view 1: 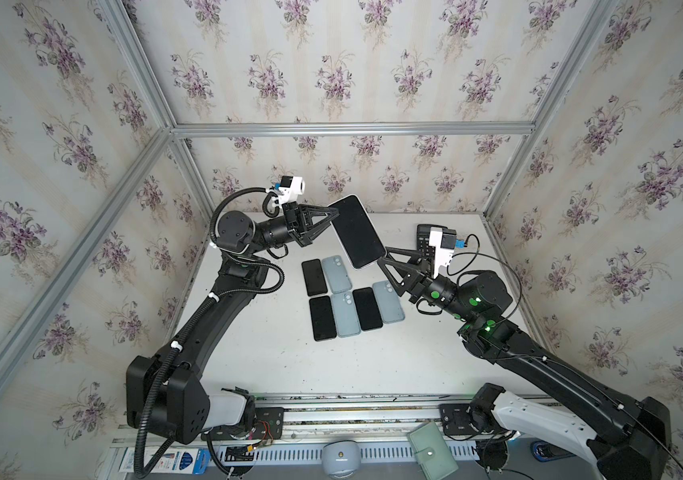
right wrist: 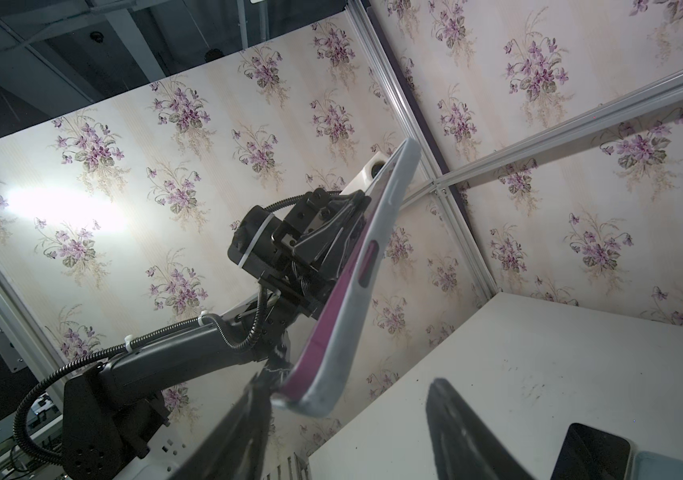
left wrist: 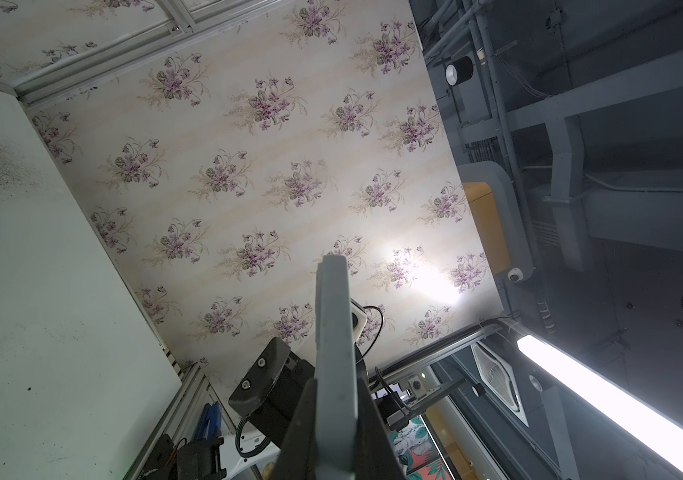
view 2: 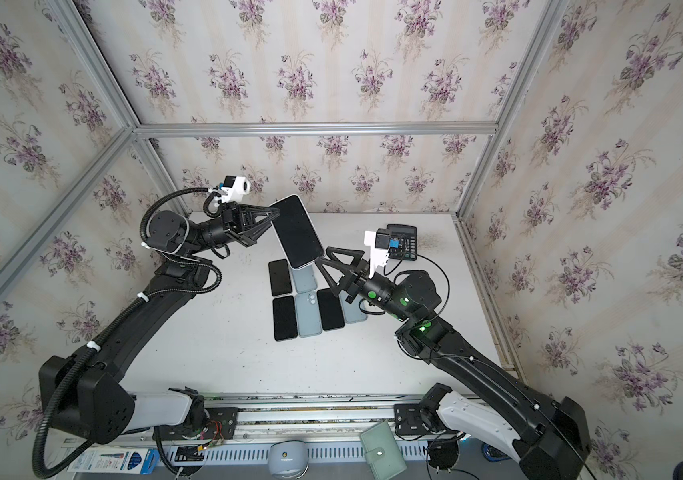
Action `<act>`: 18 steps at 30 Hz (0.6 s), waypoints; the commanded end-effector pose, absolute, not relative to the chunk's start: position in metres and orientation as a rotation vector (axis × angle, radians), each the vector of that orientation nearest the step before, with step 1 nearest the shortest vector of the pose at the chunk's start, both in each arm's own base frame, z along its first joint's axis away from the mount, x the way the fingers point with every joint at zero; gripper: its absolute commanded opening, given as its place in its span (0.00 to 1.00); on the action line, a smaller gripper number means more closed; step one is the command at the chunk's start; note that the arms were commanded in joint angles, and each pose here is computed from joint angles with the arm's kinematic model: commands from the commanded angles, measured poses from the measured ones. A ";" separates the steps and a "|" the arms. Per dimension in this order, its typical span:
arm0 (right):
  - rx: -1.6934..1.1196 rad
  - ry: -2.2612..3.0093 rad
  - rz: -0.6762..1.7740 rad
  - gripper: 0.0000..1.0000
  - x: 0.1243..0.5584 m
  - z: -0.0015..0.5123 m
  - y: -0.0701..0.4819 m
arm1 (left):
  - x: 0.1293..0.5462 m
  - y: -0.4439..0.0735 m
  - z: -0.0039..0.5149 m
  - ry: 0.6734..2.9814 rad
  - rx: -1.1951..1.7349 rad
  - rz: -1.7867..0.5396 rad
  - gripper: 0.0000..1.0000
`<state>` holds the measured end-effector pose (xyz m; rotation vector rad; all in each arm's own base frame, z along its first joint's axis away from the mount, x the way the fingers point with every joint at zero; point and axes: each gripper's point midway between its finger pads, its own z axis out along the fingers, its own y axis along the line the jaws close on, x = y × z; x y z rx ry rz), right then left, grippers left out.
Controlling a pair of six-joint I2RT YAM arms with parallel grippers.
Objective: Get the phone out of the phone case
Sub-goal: 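Hold the bare black phone with the left gripper while the right holds the case raised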
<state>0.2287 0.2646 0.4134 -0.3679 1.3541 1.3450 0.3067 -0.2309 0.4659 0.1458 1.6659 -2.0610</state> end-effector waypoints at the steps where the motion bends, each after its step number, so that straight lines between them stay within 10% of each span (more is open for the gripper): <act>1: -0.361 1.301 1.354 0.63 0.226 0.427 0.261 | 0.295 -0.229 0.484 1.589 0.209 -2.073 0.00; 18: -0.349 1.317 1.351 0.60 0.235 0.412 0.267 | 0.293 -0.229 0.488 1.567 0.196 -2.106 0.00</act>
